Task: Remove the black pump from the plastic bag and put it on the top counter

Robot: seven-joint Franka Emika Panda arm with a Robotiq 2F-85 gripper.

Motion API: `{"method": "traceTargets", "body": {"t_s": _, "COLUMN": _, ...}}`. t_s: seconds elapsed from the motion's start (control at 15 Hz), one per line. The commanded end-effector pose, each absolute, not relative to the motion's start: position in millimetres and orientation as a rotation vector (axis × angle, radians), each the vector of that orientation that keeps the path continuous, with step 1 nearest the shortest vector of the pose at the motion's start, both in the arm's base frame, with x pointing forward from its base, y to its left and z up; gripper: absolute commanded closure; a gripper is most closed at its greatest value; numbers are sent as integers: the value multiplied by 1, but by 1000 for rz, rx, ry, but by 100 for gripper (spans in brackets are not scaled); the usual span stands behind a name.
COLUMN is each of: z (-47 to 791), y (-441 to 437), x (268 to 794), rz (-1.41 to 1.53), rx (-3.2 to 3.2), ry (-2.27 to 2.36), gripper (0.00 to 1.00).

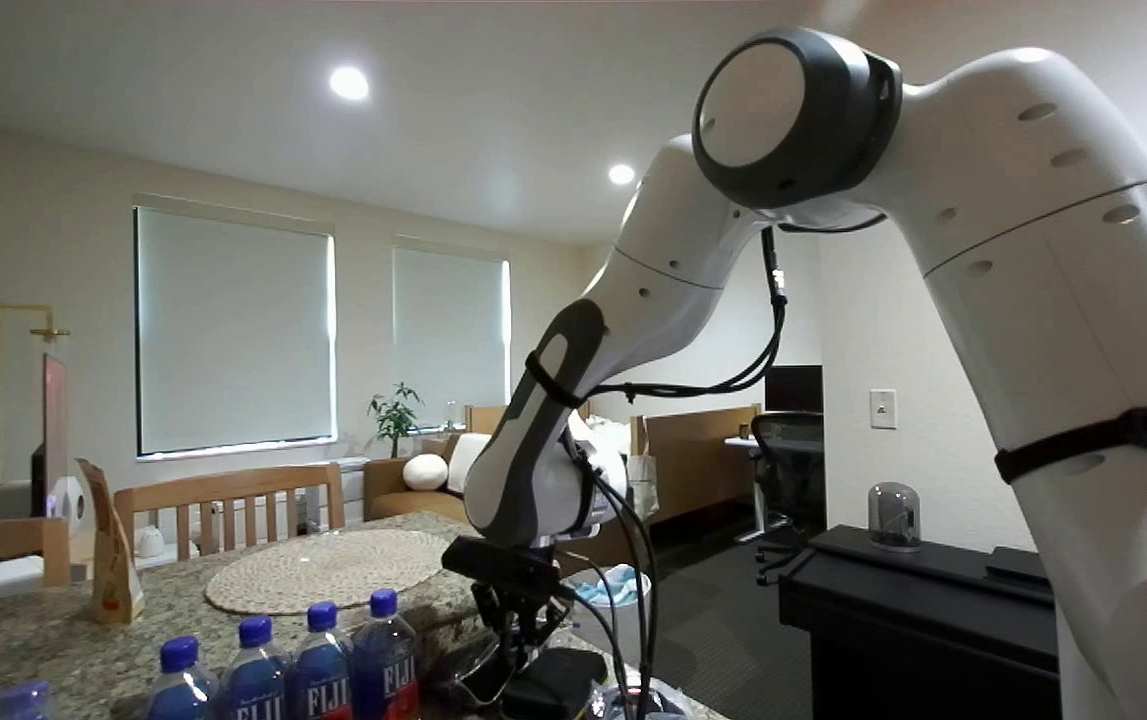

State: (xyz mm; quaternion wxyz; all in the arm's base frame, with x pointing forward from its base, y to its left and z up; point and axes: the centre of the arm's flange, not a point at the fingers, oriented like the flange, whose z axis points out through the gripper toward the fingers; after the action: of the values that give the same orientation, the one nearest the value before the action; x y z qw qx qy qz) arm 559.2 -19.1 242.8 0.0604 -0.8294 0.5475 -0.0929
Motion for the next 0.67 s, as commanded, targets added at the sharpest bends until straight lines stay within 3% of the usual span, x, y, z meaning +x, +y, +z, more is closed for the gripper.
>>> {"method": "traceTargets", "body": {"t_s": 0.0, "z": 227, "y": -8, "x": 560, "rz": -440, "rx": -2449, "ry": 1714, "gripper": 71}}
{"method": "traceTargets", "body": {"t_s": 0.27, "z": 225, "y": -4, "x": 559, "rz": -485, "rx": -2439, "ry": 1722, "gripper": 65}}
{"method": "traceTargets", "body": {"t_s": 0.4, "z": 231, "y": -2, "x": 557, "rz": -479, "rx": -2460, "ry": 1712, "gripper": 76}}
{"method": "traceTargets", "body": {"t_s": 0.47, "z": 239, "y": 0, "x": 555, "rz": -477, "rx": -2475, "ry": 1696, "gripper": 90}}
{"method": "traceTargets", "body": {"t_s": 0.6, "z": 252, "y": 7, "x": 549, "rz": -497, "rx": -2497, "ry": 1665, "gripper": 95}}
